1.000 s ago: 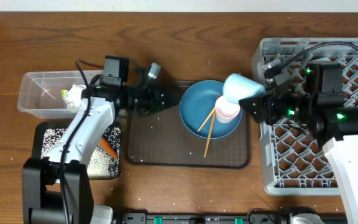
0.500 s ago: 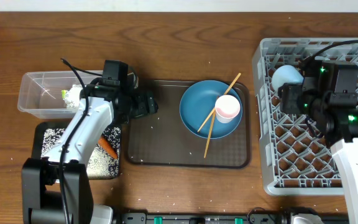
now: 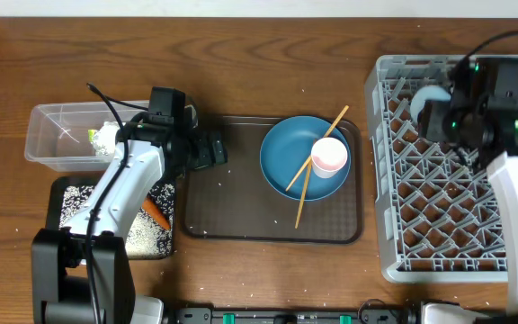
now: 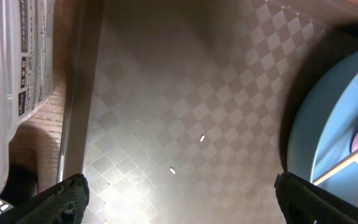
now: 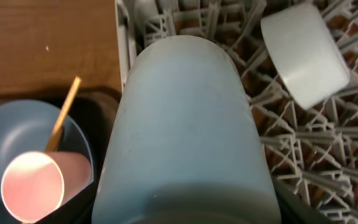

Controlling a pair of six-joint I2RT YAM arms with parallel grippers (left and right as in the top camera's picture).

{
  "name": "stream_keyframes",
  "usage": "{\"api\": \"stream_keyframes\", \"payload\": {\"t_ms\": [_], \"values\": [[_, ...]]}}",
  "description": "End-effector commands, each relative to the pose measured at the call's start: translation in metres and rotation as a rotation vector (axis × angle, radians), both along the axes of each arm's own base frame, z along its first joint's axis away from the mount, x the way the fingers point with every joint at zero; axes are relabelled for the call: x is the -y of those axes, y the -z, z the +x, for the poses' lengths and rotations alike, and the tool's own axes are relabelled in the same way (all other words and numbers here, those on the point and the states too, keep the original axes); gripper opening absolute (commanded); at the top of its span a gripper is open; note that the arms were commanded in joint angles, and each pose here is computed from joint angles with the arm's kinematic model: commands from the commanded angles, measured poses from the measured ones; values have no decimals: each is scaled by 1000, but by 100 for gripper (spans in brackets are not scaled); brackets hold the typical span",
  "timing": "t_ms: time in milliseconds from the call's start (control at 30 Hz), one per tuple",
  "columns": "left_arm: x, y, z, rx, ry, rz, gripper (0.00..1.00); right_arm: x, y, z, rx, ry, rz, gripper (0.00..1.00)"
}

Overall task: Sort waste into correct bins and load items into the dishwasher rack
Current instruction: 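Carry the light-blue cup into the rack and release it with the right gripper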

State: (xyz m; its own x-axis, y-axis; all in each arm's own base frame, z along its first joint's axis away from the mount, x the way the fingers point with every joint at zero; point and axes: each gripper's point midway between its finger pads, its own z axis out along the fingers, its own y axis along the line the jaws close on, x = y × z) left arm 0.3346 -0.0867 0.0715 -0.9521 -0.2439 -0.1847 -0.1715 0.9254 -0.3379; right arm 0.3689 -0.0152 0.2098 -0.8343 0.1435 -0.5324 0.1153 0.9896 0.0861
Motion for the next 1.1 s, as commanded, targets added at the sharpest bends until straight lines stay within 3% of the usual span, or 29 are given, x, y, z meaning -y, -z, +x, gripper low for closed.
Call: {"api": "stream_keyframes", "payload": {"t_ms": [0,633,700,733,833,867,1067], "values": [[-3,-1,-1,5,-2,13,98,4,0,14,-7,16,-4,25],[-3,-1,-1,5,-2,13,98,5,100,38,-248,9,12,27],[-3,-1,-1,5,-2,13,98,4,107,38,-265,7,13,35],[-3,-1,-1,5,-2,13,98,4,109,38,-271,7,13,44],[-3,-1,-1,5,-2,13,98,5,112,40,-272,-5,6,82],[-3,-1,-1,5,-2,13,98,5,110,40,-267,-5,6,99],[-3,-1,-1,5,-2,13,98,7,84,45,-237,-9,4,99]]}}
